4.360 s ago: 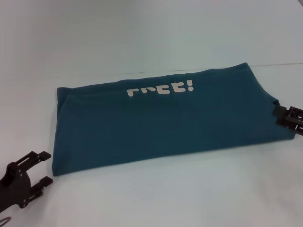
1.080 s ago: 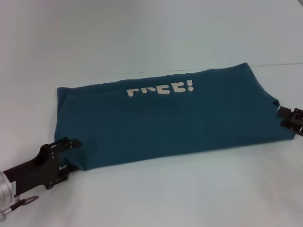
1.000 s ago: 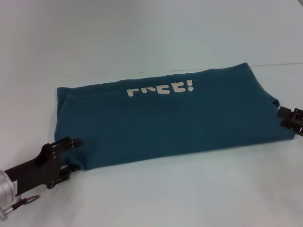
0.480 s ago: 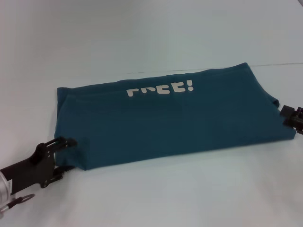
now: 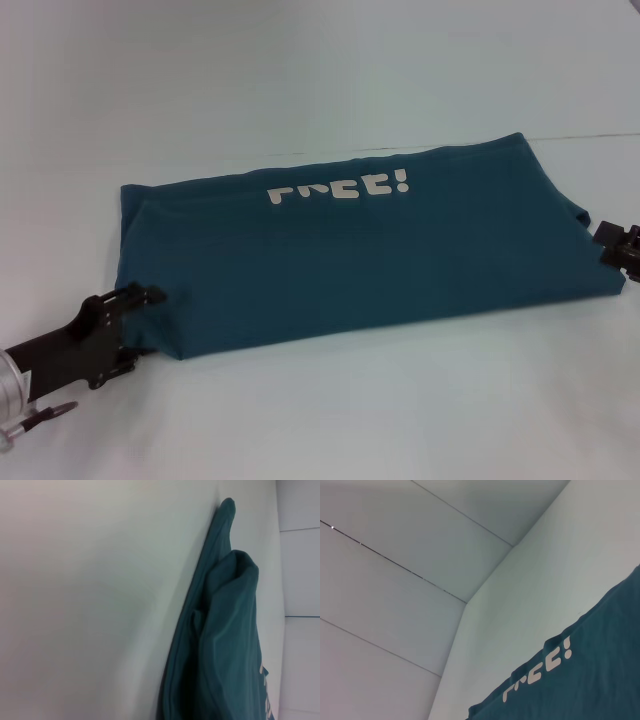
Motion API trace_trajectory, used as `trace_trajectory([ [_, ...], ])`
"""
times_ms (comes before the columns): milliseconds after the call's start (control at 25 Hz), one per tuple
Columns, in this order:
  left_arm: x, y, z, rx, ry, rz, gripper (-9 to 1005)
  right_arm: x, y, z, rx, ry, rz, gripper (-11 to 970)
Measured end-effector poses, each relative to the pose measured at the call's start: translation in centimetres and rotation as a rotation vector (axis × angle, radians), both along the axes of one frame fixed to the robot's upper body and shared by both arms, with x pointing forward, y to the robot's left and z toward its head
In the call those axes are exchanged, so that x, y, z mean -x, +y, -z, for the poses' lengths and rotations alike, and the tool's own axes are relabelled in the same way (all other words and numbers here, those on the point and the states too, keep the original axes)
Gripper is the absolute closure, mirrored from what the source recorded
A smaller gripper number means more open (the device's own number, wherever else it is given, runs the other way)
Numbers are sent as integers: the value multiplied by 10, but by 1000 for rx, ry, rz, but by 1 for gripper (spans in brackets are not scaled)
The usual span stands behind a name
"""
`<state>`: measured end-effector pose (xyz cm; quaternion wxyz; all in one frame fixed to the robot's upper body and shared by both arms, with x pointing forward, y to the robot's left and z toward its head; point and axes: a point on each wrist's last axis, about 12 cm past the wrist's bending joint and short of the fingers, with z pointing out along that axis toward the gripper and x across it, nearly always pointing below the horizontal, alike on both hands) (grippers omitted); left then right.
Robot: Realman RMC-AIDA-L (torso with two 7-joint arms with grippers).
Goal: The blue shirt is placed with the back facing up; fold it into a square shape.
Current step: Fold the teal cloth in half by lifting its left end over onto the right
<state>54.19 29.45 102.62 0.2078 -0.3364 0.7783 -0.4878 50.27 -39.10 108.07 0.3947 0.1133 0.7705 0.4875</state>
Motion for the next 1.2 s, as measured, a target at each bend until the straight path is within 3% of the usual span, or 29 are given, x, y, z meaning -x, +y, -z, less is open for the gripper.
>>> trace_trajectory([
  [520,-2,-2,-1,-7,3,7,277,1,-1,0,-2,-1,2,305],
  [1080,3,0,0,-1,-2,17,700,1,-2,-1,-3,-3,3,304],
  [1200,4,0,-2,4,-21,35,837,2,-3,-1,-1,-2,6,305],
])
